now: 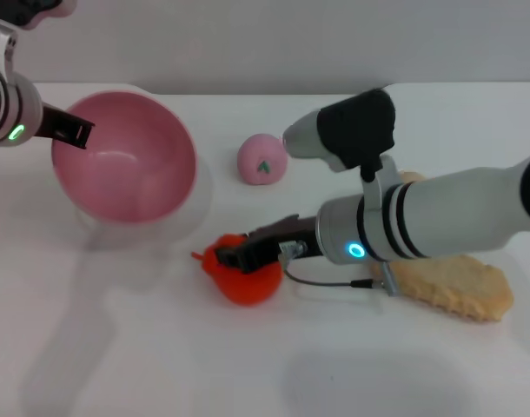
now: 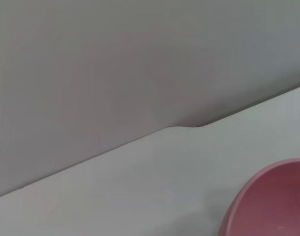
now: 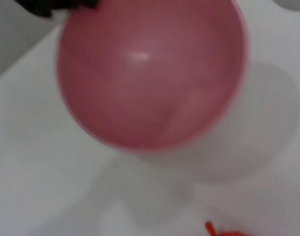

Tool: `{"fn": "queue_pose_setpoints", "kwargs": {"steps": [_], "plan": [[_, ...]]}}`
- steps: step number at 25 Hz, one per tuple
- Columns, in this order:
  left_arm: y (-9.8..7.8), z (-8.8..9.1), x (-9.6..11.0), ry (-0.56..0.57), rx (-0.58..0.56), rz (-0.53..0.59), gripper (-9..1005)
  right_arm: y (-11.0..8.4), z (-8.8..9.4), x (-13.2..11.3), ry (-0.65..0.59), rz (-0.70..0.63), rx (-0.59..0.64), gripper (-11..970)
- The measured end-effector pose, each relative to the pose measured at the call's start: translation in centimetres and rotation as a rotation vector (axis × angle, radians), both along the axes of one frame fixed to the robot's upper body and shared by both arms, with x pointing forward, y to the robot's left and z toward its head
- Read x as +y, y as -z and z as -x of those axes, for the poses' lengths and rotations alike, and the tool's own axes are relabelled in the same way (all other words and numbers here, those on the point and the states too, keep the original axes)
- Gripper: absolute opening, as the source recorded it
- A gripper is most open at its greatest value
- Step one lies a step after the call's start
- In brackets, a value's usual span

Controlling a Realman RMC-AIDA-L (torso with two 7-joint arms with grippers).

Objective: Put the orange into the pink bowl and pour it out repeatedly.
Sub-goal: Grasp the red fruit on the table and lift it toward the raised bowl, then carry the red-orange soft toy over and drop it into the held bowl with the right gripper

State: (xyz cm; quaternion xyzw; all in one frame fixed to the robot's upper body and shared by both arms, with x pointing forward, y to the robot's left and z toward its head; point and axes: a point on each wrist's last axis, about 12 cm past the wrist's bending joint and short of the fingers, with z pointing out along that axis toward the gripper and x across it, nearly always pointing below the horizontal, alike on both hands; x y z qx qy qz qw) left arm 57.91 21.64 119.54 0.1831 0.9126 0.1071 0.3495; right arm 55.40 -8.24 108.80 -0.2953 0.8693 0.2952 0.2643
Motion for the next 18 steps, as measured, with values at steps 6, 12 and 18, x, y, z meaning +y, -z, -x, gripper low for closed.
{"fn": "queue_pose_setpoints", "kwargs": {"steps": [6, 12, 18], "plan": [[0.4, 0.2, -0.5, 0.037, 0.032, 0.034, 41, -5.6, 0.7, -2.6, 0.033, -0.054, -0.164, 240], [1.1, 0.9, -2.1, 0.121, 0.103, 0.089, 41, -11.6, 1.9, -6.7, 0.136, -0.069, -0.359, 130], [1.2, 1.5, -4.9, 0.224, 0.143, 0.151, 41, -12.6, 2.3, -7.2, 0.15, -0.072, -0.394, 88]]}}
